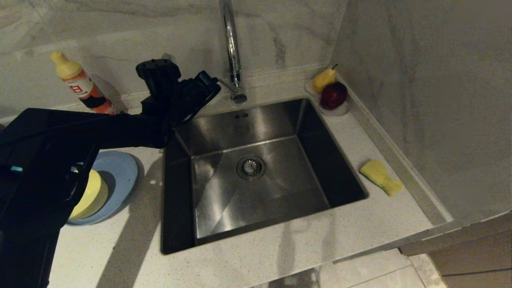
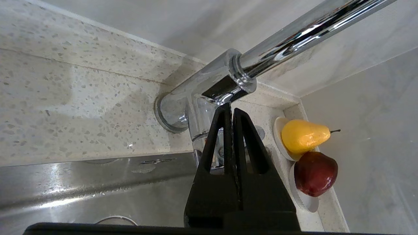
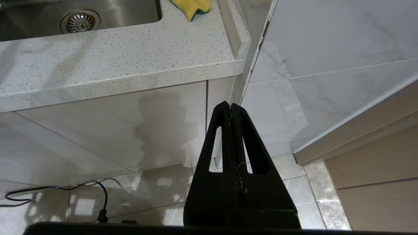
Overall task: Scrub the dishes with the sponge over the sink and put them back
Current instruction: Turn on the faucet
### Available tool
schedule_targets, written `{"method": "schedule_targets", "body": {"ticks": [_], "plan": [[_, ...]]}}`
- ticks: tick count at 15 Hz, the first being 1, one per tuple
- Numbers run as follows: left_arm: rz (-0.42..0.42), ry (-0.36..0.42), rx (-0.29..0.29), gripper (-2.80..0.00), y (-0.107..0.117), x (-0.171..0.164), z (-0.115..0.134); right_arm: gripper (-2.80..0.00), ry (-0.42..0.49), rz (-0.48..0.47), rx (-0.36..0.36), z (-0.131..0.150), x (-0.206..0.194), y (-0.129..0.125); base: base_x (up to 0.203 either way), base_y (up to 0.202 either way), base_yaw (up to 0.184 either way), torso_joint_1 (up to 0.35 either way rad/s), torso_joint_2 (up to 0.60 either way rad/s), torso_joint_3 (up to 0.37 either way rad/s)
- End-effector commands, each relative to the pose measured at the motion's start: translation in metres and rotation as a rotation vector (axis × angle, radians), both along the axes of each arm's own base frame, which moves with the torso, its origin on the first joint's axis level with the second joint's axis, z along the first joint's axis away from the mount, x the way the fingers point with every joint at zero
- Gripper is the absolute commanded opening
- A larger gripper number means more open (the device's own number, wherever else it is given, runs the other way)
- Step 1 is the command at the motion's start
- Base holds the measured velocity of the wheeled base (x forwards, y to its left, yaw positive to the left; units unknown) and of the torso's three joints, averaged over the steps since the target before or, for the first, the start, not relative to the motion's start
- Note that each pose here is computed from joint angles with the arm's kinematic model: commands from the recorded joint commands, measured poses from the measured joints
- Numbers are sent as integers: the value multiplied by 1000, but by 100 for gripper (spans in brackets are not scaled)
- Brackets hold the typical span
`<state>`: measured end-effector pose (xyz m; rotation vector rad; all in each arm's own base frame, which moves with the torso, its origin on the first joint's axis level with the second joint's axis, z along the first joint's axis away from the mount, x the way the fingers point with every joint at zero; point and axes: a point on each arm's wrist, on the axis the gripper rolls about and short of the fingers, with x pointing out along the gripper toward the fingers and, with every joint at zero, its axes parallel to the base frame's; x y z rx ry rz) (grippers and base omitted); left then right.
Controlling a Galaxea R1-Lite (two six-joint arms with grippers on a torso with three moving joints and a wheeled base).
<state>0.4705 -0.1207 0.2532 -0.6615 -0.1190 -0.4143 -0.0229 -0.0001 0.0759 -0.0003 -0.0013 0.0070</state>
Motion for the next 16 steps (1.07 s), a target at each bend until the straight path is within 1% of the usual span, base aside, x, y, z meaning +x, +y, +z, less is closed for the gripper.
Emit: {"method": "schedule_targets", "body": {"ticks": [1, 4, 8, 14, 16], "plan": [[-3, -2, -4, -280, -1, 0, 0, -280, -1, 2, 0, 0, 0, 0, 0, 0, 0, 0, 0, 0], [-3, 14, -4, -280, -4, -3, 1, -280, 0, 1, 0, 0, 0, 0, 0, 0, 0, 0, 0, 0], [-6, 71, 12, -280, -3, -12, 10, -280, -2, 1, -1, 0, 0, 0, 0, 0, 0, 0, 0, 0], [-4, 106, 63, -280, 1, -30, 8, -280, 0, 1, -1, 0, 0, 0, 0, 0, 0, 0, 0, 0], [-4, 106, 77, -280, 3, -37, 11, -280, 0, 1, 0, 0, 0, 0, 0, 0, 0, 0, 0, 0]]}}
